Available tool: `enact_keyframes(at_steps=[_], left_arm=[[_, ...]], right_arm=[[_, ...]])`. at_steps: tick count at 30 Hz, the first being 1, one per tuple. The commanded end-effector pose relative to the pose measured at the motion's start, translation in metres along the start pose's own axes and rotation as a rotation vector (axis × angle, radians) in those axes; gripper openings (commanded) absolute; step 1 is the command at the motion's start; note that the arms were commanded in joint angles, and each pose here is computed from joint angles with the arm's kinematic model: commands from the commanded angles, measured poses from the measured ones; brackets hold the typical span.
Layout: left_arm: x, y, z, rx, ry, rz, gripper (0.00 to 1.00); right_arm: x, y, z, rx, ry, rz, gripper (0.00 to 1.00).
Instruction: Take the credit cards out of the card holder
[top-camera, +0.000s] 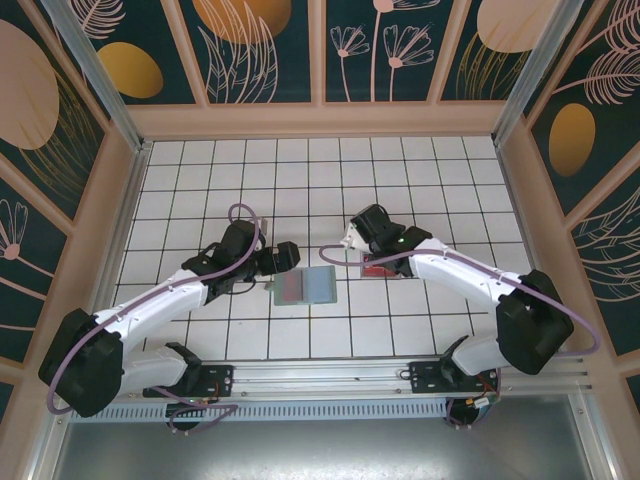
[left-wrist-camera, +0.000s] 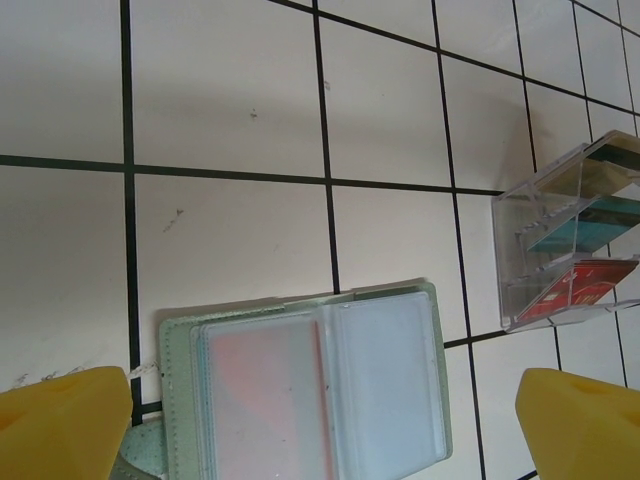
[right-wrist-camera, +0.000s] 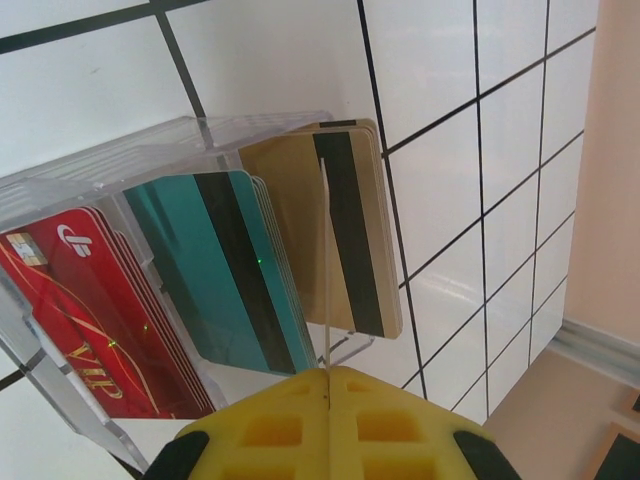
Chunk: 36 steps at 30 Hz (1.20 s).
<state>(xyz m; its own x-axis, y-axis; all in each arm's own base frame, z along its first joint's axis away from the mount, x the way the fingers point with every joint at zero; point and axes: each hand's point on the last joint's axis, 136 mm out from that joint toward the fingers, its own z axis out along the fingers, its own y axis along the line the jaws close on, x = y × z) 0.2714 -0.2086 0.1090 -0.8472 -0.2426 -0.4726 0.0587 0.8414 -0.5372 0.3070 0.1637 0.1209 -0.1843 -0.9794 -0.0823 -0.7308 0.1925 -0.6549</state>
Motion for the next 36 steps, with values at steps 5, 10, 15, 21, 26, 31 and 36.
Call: enact_keyframes(at_steps=[5,10,15,21,26,31,36], left_arm=[[0.002,0.004,-0.001,0.001,-0.012,-0.001,0.98],[0.004,0.006,-0.002,0.001,-0.015,-0.009,0.98],[0.004,0.006,-0.003,0.003,-0.018,-0.008,0.99],[0.004,0.005,-0.005,0.007,-0.018,-0.010,0.99],[0.003,0.005,-0.006,0.005,-0.020,-0.010,0.99],[0.003,0.005,-0.006,0.003,-0.015,-0.010,0.98],[0.004,0.005,-0.004,0.004,-0.005,-0.008,0.99]], right_arm=[[-0.002,0.000,0.013,0.012,0.003,-0.027,0.00],[-0.005,0.001,0.019,0.017,0.000,-0.014,0.00],[-0.001,-0.010,0.028,0.077,0.022,0.008,0.15],[-0.004,-0.043,0.029,0.156,0.021,0.150,0.24],[-0.002,-0.057,0.026,0.181,0.023,0.250,0.24],[-0.008,-0.056,0.015,0.107,-0.023,0.354,0.25],[-0.014,-0.025,0.005,-0.071,-0.064,0.345,0.31]])
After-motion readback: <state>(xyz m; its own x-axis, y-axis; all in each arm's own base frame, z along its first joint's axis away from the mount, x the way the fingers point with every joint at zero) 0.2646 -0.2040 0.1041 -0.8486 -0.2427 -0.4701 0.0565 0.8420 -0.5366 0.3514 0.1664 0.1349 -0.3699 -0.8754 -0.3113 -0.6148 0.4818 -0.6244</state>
